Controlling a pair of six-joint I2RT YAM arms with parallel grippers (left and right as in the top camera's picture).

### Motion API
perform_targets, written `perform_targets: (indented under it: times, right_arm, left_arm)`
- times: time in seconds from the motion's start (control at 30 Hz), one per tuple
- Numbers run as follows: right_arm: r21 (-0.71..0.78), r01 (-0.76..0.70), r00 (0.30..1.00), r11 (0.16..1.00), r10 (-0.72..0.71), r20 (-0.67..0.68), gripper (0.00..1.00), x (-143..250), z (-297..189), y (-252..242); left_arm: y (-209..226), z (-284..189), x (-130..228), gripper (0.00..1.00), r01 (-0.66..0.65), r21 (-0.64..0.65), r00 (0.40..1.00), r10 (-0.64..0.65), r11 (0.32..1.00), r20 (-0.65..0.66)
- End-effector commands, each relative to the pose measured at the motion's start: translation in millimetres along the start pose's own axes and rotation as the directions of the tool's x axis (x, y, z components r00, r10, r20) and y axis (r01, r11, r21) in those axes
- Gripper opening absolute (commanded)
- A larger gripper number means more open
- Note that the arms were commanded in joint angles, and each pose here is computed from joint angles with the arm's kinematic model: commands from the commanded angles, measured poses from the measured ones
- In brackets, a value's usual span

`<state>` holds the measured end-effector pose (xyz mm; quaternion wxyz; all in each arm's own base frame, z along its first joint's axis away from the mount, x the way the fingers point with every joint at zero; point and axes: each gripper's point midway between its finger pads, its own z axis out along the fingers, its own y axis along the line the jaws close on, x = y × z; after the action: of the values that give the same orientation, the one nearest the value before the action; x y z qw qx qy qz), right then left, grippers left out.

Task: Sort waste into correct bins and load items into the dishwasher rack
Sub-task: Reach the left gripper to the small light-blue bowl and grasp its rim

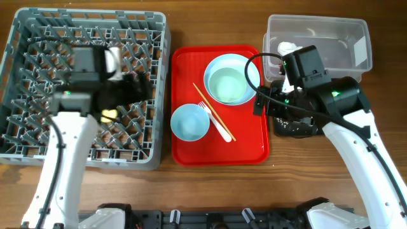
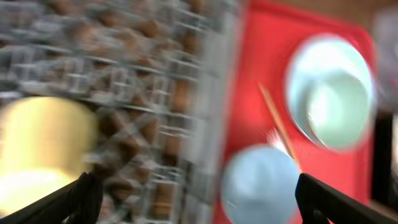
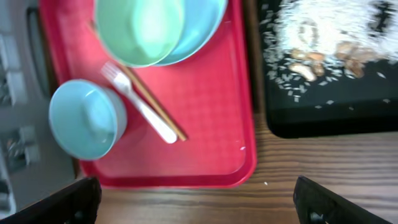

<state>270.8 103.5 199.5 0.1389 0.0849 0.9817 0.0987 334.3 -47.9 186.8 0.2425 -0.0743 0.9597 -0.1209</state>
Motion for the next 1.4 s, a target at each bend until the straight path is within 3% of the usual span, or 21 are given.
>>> perform_targets:
  times: [0.0, 0.2, 0.37, 0.57, 0.7, 0.8, 0.9, 1.07, 1.37]
  right_arm:
    - [0.055, -0.119, 0.992, 0.991, 0.116, 0.054, 1.0, -13, -9, -20]
    - [0.073, -0.274, 0.962, 0.959, 0.273, 0.023, 1.0, -14, -12, -55]
    - [0.064, -0.237, 0.971, 0.969, 0.237, 0.012, 1.0, -14, -12, -56]
    - [0.066, -0.236, 0.972, 0.97, 0.236, 0.007, 1.0, -13, -11, -56]
    - [0.067, -0.235, 0.972, 0.97, 0.235, 0.006, 1.0, -13, -11, -56]
    - [0.067, -0.234, 0.972, 0.97, 0.235, 0.006, 1.0, -13, -11, -56]
    - [0.067, -0.235, 0.972, 0.97, 0.235, 0.006, 1.0, -13, -11, -56]
    - [0.067, -0.235, 0.972, 0.97, 0.235, 0.006, 1.0, -13, -11, -56]
    - [0.072, -0.235, 0.972, 0.969, 0.236, -0.002, 1.0, -10, -11, -57]
  left_arm:
    - [-71, 6, 32, 1.0, -0.16, 0.15, 0.982, 0.172, 0.976, -0.074]
    - [-138, 16, 80, 1.0, -0.319, 0.281, 0.92, 0.367, 0.905, -0.138]
    - [-155, 51, 118, 0.95, -0.376, 0.285, 0.856, 0.449, 0.881, -0.256]
    - [-149, 107, 160, 0.82, -0.403, 0.246, 0.775, 0.471, 0.882, -0.421]
    - [-137, 130, 182, 0.59, -0.404, 0.218, 0.729, 0.457, 0.888, -0.51]
    - [-135, 134, 185, 0.48, -0.404, 0.213, 0.723, 0.453, 0.89, -0.522]
    - [-135, 135, 185, 0.25, -0.404, 0.213, 0.723, 0.453, 0.89, -0.521]
    - [-136, 135, 184, 0.06, -0.404, 0.214, 0.724, 0.453, 0.89, -0.519]
    - [-149, 123, 168, 0.04, -0.405, 0.232, 0.749, 0.467, 0.884, -0.47]
